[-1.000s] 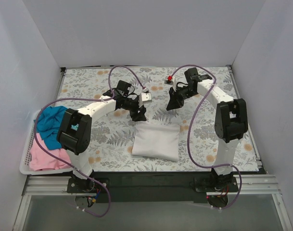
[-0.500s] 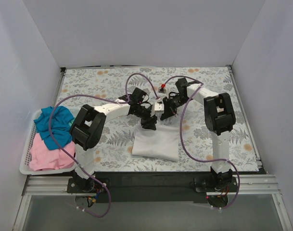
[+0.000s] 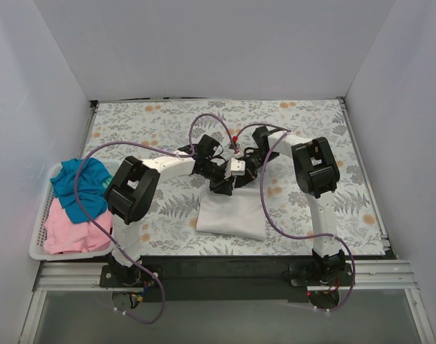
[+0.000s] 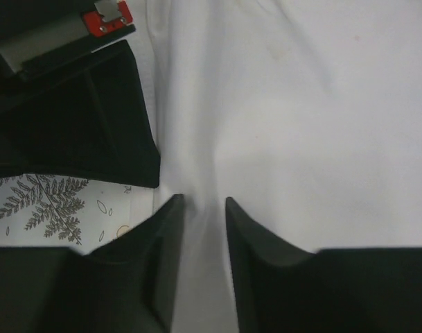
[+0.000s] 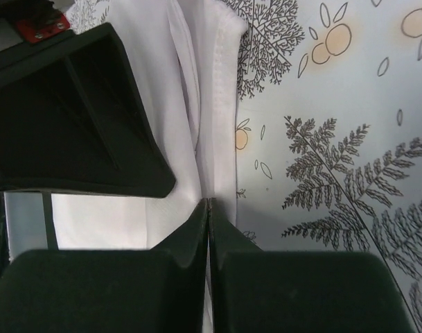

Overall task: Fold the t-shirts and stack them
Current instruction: Fold the tshirt

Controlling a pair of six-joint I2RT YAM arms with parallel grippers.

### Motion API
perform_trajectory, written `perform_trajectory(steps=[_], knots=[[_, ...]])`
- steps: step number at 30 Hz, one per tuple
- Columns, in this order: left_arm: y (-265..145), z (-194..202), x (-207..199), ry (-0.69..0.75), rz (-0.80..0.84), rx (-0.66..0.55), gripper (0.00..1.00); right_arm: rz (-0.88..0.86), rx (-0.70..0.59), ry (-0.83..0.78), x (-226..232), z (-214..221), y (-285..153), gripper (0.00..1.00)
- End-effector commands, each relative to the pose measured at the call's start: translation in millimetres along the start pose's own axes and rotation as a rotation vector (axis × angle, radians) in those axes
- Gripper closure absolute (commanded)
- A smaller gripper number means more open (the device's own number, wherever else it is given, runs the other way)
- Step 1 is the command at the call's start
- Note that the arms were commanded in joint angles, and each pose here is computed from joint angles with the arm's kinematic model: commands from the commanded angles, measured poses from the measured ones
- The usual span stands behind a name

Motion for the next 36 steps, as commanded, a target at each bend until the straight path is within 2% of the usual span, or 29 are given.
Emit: perform_trajectory(steps=[1,4,12,17,21,23,24,30,31,32,34,36], knots=[[-8,-14,-2,0.045,-0.042,-0.017,0.66,-0.025,-0.017,-0.045,1,-10,3,0.99],[-7,-11,-1,0.044,-0.055,-0.015,0.57,-0.028,-0.012,-0.057,2,-9,5,0.99],[-1,-7,5,0.047,-0.084,-0.013,0.56,-0.035,0.001,-0.055,2,-4,8,0.99],[-7,-12,8,0.097,-0.162,-0.037,0.49,-0.052,0.002,-0.062,5,-1,10,0.99],[-7,-10,7,0.097,-0.159,-0.036,0.49,-0.057,-0.007,-0.080,8,-5,8,0.99],[-6,-10,7,0.094,-0.155,-0.035,0.53,-0.058,-0.010,-0.089,10,-6,7,0.99],[-6,-10,6,0.093,-0.147,-0.040,0.59,-0.058,-0.010,-0.089,10,-6,7,0.99],[-12,-20,-3,0.124,-0.111,-0.084,0.81,-0.056,0.007,-0.072,6,-1,9,0.99],[-13,-21,-5,0.136,-0.110,-0.089,0.89,-0.056,0.007,-0.073,5,-1,10,0.99],[-15,-23,-5,0.145,-0.110,-0.094,0.93,-0.059,0.007,-0.068,4,1,11,0.99],[-18,-27,-8,0.160,-0.114,-0.106,0.99,-0.065,0.004,-0.063,3,1,12,0.99],[-20,-31,-9,0.184,-0.118,-0.123,1.00,-0.068,0.001,-0.062,2,2,13,0.99]])
Point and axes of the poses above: each gripper's point midway between its finger pads, its own y axis out along the fingers, its own x axis along the line the jaws close on, z = x × y, the point moved 8 cm from there along -y, back along the fingers, and after that the axes turned 9 degrees about -y, right-handed, at the moved point
